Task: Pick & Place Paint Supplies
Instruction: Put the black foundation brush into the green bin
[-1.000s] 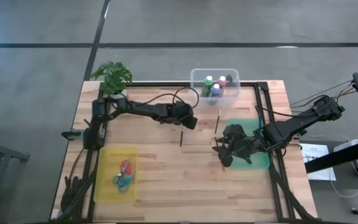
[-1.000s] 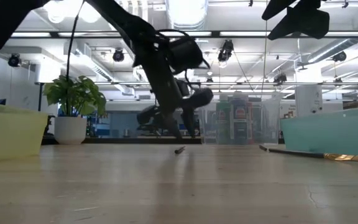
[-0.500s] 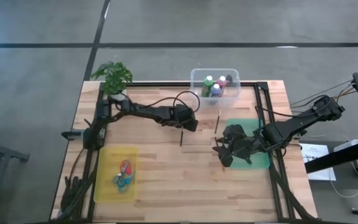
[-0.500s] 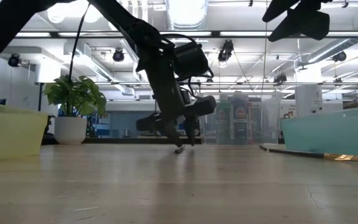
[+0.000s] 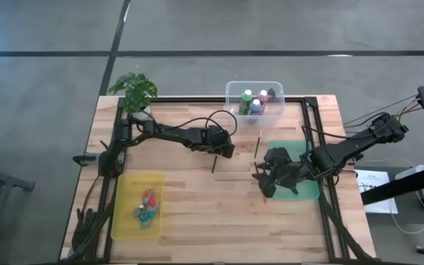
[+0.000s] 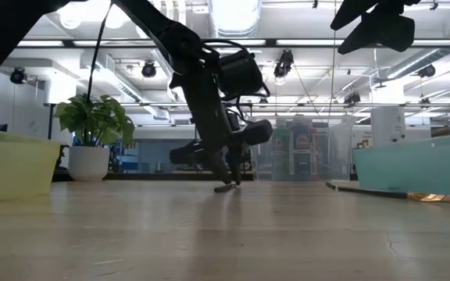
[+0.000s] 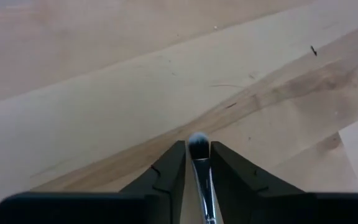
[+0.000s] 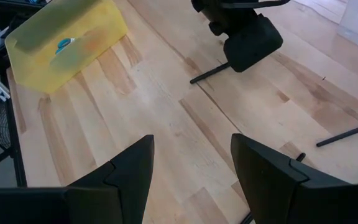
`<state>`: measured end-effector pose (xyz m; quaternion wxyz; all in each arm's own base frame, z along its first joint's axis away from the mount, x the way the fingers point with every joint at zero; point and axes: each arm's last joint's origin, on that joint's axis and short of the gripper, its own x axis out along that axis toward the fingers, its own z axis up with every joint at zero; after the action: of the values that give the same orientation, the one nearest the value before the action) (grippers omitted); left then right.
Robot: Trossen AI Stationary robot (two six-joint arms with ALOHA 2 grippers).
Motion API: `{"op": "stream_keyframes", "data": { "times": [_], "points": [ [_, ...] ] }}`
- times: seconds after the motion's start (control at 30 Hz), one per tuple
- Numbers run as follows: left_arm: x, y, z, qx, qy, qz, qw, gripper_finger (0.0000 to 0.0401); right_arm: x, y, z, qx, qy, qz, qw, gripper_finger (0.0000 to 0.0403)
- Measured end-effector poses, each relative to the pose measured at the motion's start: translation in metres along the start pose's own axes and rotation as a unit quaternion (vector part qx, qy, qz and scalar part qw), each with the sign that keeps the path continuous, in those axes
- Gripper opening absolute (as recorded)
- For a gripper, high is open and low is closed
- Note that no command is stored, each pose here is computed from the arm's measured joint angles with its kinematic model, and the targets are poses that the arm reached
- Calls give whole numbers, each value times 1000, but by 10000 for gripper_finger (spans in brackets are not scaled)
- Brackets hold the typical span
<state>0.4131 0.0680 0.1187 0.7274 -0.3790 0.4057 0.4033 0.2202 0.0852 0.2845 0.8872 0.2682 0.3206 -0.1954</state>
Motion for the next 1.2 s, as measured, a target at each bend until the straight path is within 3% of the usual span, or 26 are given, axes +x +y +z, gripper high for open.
{"op": "stream_keyframes", "data": {
  "times": [0.17, 0.3, 0.4, 0.57, 0.73, 1.0, 1.2],
  "points": [
    [0, 0, -1, -6, 4, -3, 1000, 83, 0, 0, 0, 0, 0, 0, 1000, 211],
    [1, -1, 0, 15, 6, -11, 1000, 48, 0, 0, 0, 1, -1, 2, 1000, 211],
    [0, -5, 0, 25, 11, -35, 999, 11, 0, 0, 0, 1, -1, 2, 1000, 211],
    [0, -8, 1, 36, 18, -61, 997, 3, 0, 0, 0, 1, -2, 2, 1000, 211],
    [-7, -17, 5, 66, 24, -131, 989, 2, -1, 2, -1, 4, 0, 5, 1000, 211],
    [-72, -50, 25, 85, -73, -307, 945, 1, 0, -1, -2, 57, -10, -5, 998, 211],
    [-128, -63, 34, 91, -157, -406, 896, 1, -2, -3, 0, 88, -45, -19, 995, 211]
  ]
}}
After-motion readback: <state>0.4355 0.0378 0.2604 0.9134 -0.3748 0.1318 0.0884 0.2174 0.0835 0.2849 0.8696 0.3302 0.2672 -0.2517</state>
